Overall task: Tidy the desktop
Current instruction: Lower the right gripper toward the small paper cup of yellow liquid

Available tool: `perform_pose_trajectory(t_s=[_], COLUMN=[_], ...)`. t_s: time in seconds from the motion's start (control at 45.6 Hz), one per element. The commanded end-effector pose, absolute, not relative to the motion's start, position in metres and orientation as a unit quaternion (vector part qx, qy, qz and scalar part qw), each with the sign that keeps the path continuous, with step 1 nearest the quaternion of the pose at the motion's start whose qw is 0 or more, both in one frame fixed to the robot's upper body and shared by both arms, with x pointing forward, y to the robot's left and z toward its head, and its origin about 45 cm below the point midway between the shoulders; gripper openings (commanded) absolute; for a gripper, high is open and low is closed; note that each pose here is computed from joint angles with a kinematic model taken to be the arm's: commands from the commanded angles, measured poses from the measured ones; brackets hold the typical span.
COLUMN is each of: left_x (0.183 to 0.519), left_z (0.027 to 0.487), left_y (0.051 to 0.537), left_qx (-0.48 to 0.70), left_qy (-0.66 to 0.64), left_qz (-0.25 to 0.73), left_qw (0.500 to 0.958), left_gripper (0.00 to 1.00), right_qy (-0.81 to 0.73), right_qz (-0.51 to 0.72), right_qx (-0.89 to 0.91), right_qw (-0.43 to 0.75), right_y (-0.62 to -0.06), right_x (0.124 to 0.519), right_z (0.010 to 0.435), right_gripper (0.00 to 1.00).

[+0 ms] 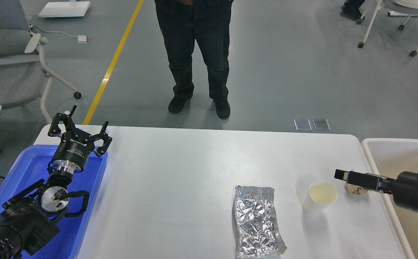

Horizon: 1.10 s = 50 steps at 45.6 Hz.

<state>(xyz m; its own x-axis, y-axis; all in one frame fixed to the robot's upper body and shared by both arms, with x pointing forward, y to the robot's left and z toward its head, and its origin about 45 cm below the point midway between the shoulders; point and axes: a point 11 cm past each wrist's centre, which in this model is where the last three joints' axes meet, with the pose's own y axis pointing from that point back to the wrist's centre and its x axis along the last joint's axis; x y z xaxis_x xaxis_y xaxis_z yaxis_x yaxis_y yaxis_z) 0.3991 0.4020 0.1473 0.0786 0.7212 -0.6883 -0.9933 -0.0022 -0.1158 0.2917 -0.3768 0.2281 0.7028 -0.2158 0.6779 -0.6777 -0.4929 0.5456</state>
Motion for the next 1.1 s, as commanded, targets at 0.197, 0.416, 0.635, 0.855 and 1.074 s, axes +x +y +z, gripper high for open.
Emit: perform_pose_trajectory(t_s=[0.197, 0.416, 0.635, 0.855, 1.074], left_x=[0.399, 0.399, 0.399, 0.399, 0.399], left_z=[0.147, 0.147, 0.147, 0.147, 0.147], left_y=[0.402, 0.402, 0.402, 0.402, 0.402], left_qx=[-0.302, -0.302, -0.302, -0.302, -0.302], left_qy=[0.226, 0.226, 0.226, 0.226, 0.225], left_qz=[0.640, 0.640, 0.640, 0.640, 0.640], left_qw=[0.669, 0.669, 0.669, 0.669, 0.669], left_gripper=[1.00, 1.00, 1.00, 1.00, 1.00], right_qy=[-0.218, -0.208, -0.206, -0.190, -0.191], right_qz=[0.304, 0.306, 0.316, 0.322, 0.320], right_qx=[0.814, 0.802, 0.789, 0.779, 0.775], right_qw=[0.444, 0.468, 0.484, 0.504, 0.511], right_y=[-0.351, -0.359, -0.368, -0.378, -0.383], right_x=[0.324, 0.328, 0.331, 0.326, 0.324], right_z=[0.196, 0.179, 0.171, 0.162, 0.157], right_gripper=[0.99, 0.99, 0.99, 0.99, 0.99])
